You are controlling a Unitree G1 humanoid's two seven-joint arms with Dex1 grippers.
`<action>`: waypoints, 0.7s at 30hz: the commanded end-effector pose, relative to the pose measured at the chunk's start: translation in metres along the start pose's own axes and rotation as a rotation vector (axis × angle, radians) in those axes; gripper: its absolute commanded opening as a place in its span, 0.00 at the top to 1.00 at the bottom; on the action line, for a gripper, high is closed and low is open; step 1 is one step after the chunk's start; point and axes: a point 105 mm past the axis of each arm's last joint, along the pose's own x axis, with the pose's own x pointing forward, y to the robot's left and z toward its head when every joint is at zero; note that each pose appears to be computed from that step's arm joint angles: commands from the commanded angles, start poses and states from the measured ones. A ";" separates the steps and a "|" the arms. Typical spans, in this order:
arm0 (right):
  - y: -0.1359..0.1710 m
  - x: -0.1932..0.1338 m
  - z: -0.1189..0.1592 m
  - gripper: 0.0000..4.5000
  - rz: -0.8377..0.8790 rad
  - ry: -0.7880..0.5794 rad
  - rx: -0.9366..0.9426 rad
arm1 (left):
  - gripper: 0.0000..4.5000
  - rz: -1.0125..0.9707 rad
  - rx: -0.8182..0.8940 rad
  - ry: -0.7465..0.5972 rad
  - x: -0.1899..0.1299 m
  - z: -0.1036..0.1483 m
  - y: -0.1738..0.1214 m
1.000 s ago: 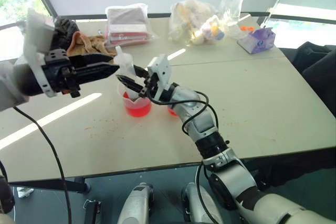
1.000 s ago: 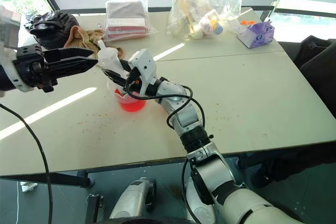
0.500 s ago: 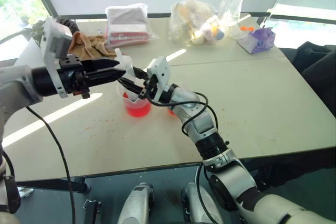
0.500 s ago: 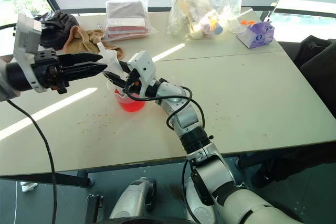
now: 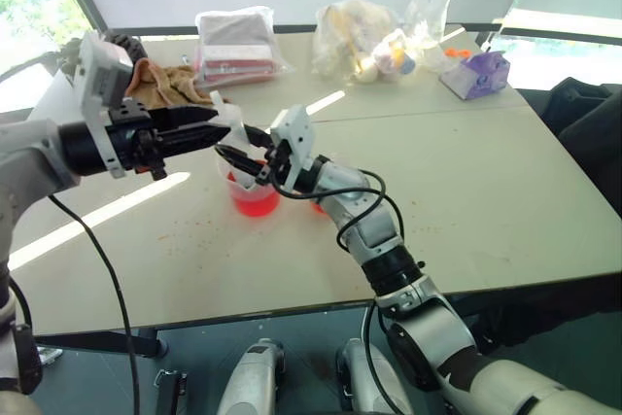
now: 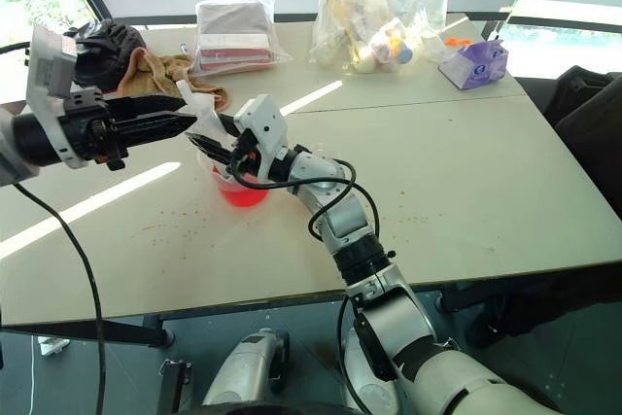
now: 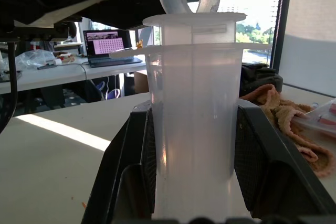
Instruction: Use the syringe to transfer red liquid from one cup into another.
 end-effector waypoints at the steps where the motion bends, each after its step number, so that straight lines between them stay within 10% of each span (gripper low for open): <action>1: 0.005 0.005 0.021 0.69 0.027 -0.061 -0.045 | 0.57 -0.006 0.041 -0.028 0.005 0.008 0.000; 9: 0.006 0.004 0.017 0.69 0.035 -0.044 -0.050 | 0.57 -0.040 0.009 -0.055 0.017 0.002 -0.003; 17: 0.006 0.004 0.016 0.69 0.040 -0.039 -0.051 | 0.98 -0.033 0.008 -0.055 0.020 -0.003 -0.003; 21: 0.007 0.004 0.015 0.69 0.041 -0.037 -0.038 | 1.00 -0.024 0.023 -0.050 0.022 -0.005 -0.004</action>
